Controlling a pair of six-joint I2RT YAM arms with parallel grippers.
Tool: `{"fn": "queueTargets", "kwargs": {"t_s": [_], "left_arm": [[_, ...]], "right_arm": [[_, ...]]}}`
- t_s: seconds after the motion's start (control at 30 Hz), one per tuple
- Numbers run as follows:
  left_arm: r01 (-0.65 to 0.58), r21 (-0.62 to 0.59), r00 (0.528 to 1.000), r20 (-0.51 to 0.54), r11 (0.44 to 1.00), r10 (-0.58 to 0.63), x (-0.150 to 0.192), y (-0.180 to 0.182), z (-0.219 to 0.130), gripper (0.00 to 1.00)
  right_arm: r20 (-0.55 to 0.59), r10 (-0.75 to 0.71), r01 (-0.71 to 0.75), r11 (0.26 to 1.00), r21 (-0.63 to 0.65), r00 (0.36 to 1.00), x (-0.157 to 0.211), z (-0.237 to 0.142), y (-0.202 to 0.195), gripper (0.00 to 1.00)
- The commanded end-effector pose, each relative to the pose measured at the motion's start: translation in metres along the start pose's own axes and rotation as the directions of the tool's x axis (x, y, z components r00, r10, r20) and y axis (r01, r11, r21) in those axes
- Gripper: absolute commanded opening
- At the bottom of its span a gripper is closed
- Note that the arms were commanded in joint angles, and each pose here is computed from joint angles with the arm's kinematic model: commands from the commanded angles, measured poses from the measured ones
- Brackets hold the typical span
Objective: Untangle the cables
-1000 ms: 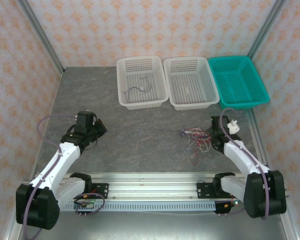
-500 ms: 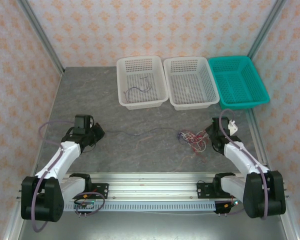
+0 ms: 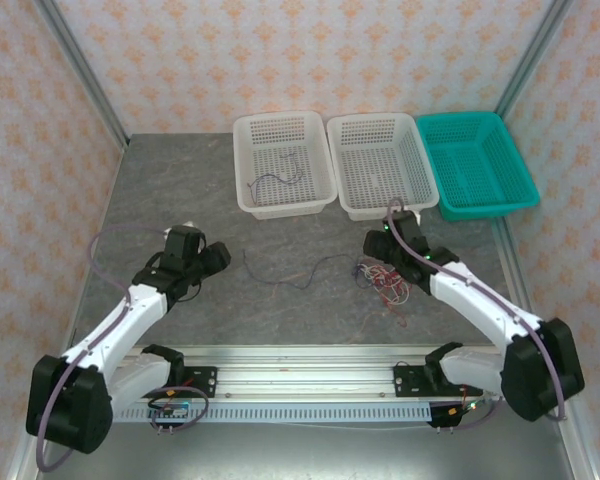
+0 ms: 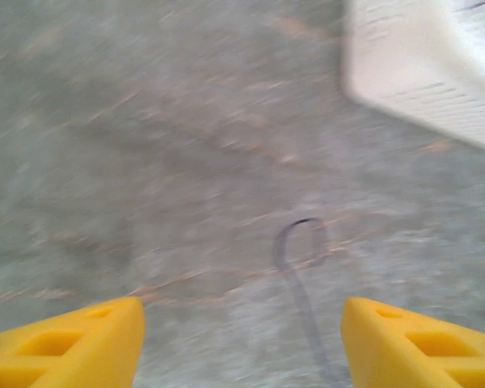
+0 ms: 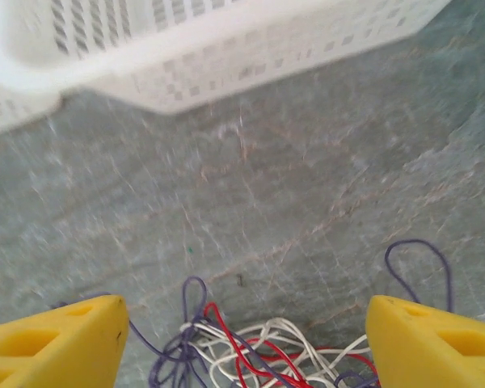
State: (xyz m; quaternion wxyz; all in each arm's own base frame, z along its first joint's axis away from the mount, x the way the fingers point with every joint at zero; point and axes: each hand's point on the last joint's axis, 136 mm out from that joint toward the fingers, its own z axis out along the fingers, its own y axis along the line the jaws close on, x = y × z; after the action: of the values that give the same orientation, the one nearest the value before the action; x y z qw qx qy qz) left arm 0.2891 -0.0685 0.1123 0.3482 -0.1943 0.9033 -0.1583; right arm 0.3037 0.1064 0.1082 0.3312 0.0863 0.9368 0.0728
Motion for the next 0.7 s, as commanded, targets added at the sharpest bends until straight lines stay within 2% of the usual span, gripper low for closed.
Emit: {"fn": "queueTargets", "kwargs": {"t_s": [0.0, 0.07, 0.17, 0.23, 0.3, 0.37, 0.47, 0.53, 0.6, 0.67], "left_arm": [[-0.214, 0.266, 0.971, 0.159, 0.94, 0.177, -0.028, -0.091, -0.024, 0.67], [-0.377, 0.312, 0.924, 0.183, 0.872, 0.334, -0.015, -0.129, -0.031, 0.68], [-0.571, 0.386, 0.818, 0.189, 0.724, 0.544, 0.02, -0.173, -0.03, 0.69], [-0.643, 0.43, 0.748, 0.175, 0.634, 0.64, 0.044, -0.188, -0.021, 0.7], [-0.703, 0.429, 0.675, 0.148, 0.568, 0.723, 0.063, -0.19, -0.004, 0.71], [-0.748, 0.409, 0.613, 0.125, 0.522, 0.78, 0.076, -0.187, 0.013, 0.72], [-0.793, 0.378, 0.553, 0.12, 0.477, 0.824, 0.083, -0.186, 0.034, 0.72], [-0.816, 0.377, 0.517, 0.139, 0.437, 0.845, 0.087, -0.188, 0.044, 0.73], [-0.829, 0.433, 0.464, 0.177, 0.355, 0.868, 0.1, -0.195, 0.049, 0.74], [-0.829, 0.449, 0.452, 0.19, 0.332, 0.871, 0.105, -0.199, 0.056, 0.75]], "right_arm": [[-0.172, -0.096, 0.097, 0.995, -0.003, 0.98, 0.037, 0.018, -0.001, 0.77], [-0.247, -0.108, 0.11, 0.994, -0.007, 0.963, 0.052, 0.028, 0.001, 0.77], [-0.326, -0.11, 0.117, 0.993, 0.004, 0.939, 0.07, 0.042, -0.001, 0.74], [-0.365, -0.116, 0.123, 0.992, -0.006, 0.924, 0.079, 0.048, 0.0, 0.66], [-0.388, -0.118, 0.122, 0.992, -0.014, 0.914, 0.083, 0.051, 0.002, 0.5], [-0.396, -0.136, 0.124, 0.991, -0.057, 0.908, 0.084, 0.052, 0.009, 0.36], [-0.39, -0.197, 0.129, 0.972, -0.195, 0.9, 0.088, 0.048, 0.032, 0.24], [-0.395, -0.233, 0.129, 0.953, -0.274, 0.888, 0.091, 0.043, 0.045, 0.17], [-0.401, -0.265, 0.141, 0.939, -0.313, 0.877, 0.094, 0.041, 0.054, 0.13], [-0.397, -0.295, 0.16, 0.927, -0.338, 0.869, 0.095, 0.038, 0.061, 0.11]]}}
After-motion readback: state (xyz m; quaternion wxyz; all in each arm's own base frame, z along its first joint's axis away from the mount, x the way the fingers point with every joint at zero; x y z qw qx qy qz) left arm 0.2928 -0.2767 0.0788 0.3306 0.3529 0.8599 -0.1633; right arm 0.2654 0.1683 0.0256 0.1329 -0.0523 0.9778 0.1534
